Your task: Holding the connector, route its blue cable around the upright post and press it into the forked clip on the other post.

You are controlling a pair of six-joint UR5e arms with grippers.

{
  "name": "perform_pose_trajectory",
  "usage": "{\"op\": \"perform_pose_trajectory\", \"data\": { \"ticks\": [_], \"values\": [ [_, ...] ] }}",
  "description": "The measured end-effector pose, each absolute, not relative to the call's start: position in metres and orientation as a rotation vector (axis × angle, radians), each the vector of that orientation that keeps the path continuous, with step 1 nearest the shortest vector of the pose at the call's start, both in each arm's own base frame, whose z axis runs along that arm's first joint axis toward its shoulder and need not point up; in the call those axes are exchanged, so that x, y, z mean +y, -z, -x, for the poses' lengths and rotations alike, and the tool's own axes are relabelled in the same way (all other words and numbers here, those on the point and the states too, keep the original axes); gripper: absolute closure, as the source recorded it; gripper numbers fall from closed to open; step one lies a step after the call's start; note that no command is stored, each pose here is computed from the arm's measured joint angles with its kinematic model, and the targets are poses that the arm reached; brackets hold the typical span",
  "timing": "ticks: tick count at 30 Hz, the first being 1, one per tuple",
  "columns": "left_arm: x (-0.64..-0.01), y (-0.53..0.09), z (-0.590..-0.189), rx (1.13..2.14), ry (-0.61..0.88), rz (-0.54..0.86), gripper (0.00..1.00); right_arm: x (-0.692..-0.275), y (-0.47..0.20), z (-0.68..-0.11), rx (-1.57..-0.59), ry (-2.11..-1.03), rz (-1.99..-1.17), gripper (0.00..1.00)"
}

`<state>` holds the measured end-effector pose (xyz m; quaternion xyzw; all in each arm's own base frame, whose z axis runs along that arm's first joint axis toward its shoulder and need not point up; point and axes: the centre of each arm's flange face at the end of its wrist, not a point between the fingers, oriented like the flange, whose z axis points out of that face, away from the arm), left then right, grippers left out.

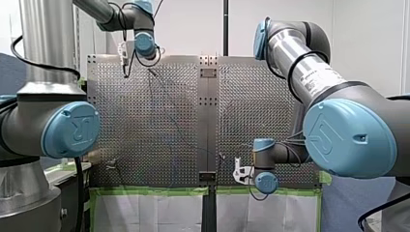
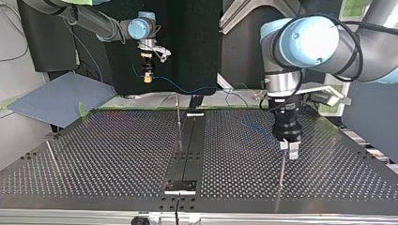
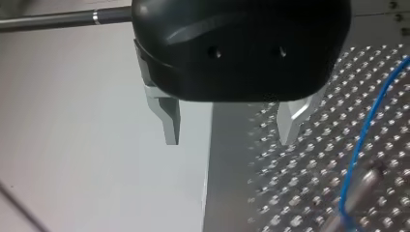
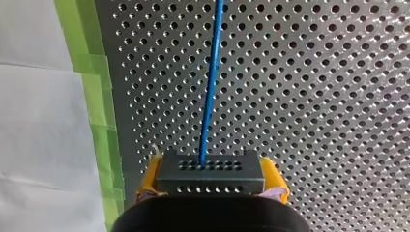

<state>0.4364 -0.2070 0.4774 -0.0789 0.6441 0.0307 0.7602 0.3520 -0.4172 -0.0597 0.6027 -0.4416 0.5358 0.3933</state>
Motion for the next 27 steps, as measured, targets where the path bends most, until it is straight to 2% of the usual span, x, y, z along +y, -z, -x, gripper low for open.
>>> {"op": "perform_pose_trajectory", "data": {
  "ticks": [5,14,19,27],
  "values": [
    [-0.223,-0.464,-0.435,1.436,-0.061,0.178,0.00,-0.415,0.060,-0.353,-1.120,-1.356,-1.539,1.00],
    [-0.246,-0.440,-0.408,1.513,-0.106,0.139,0.00,-0.414,0.061,-0.354,-1.115,-1.359,-1.544,1.00],
    [-0.261,-0.428,-0.398,1.513,-0.146,0.108,0.00,-0.413,0.061,-0.355,-1.113,-1.361,-1.546,1.00],
    [-0.263,-0.416,-0.406,1.503,-0.251,0.113,0.00,-0.413,0.061,-0.355,-1.114,-1.359,-1.548,1.00]
  ]
}}
